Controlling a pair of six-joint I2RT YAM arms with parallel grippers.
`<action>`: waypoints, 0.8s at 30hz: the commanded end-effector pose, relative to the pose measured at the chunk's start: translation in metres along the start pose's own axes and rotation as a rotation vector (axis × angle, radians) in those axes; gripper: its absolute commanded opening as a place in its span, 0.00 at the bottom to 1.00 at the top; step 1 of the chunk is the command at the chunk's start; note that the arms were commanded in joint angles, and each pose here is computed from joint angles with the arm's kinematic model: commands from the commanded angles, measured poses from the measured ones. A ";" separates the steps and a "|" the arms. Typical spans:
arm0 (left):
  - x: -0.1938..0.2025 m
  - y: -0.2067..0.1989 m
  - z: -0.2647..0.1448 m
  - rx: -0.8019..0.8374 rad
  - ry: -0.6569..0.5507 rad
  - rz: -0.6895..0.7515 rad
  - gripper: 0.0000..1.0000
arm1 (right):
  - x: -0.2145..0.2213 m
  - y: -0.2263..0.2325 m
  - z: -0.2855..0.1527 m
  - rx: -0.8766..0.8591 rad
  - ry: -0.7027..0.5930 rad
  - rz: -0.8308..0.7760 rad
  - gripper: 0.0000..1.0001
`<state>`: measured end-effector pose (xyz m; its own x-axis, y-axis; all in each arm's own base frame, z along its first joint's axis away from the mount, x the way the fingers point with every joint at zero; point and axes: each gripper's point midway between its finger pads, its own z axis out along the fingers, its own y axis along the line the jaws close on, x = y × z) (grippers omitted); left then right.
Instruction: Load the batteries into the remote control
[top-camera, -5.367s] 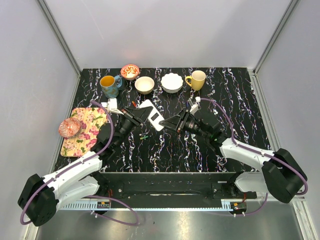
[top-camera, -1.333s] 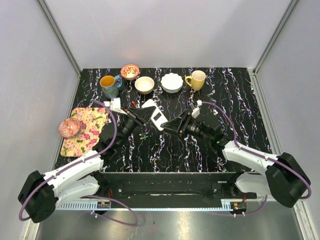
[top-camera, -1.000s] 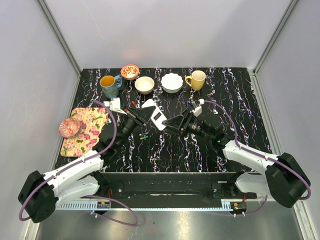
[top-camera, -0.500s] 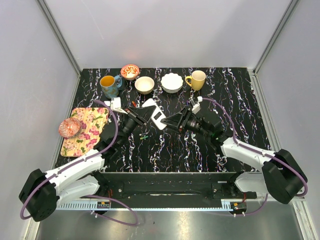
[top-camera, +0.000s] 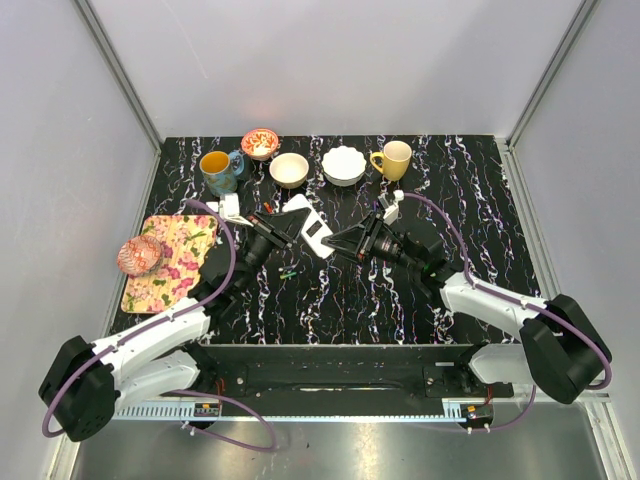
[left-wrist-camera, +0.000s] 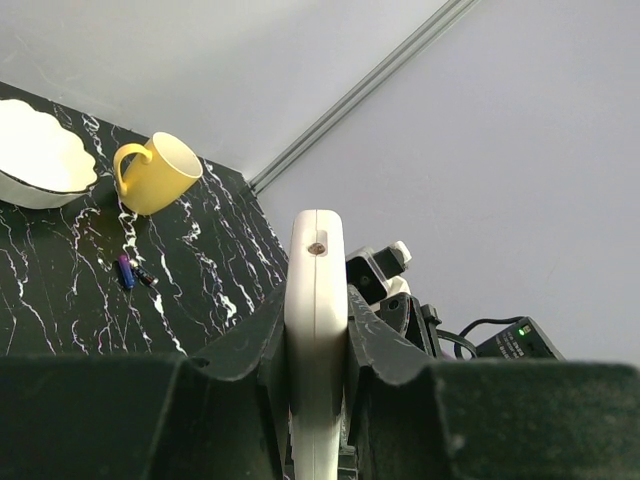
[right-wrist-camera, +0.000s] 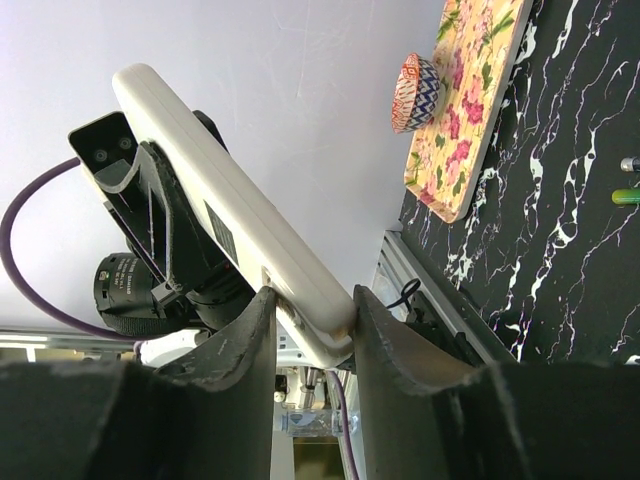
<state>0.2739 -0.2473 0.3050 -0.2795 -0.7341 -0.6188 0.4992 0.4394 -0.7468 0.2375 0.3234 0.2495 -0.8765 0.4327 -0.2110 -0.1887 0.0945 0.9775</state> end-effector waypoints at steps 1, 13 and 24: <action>-0.014 -0.040 0.003 0.132 -0.031 -0.009 0.00 | 0.002 0.002 0.003 -0.007 0.008 -0.009 0.25; 0.001 -0.021 -0.001 0.081 0.002 -0.067 0.00 | -0.012 0.010 -0.003 0.027 -0.043 -0.007 0.66; 0.005 0.021 0.001 -0.063 -0.037 -0.010 0.00 | -0.043 0.002 -0.027 0.092 -0.131 -0.064 0.67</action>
<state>0.2762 -0.2511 0.2901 -0.3053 -0.7394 -0.6000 0.4638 0.4349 -0.7719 0.2524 0.2986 0.2322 -0.8535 0.4867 -0.1864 -0.1077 0.1854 0.9768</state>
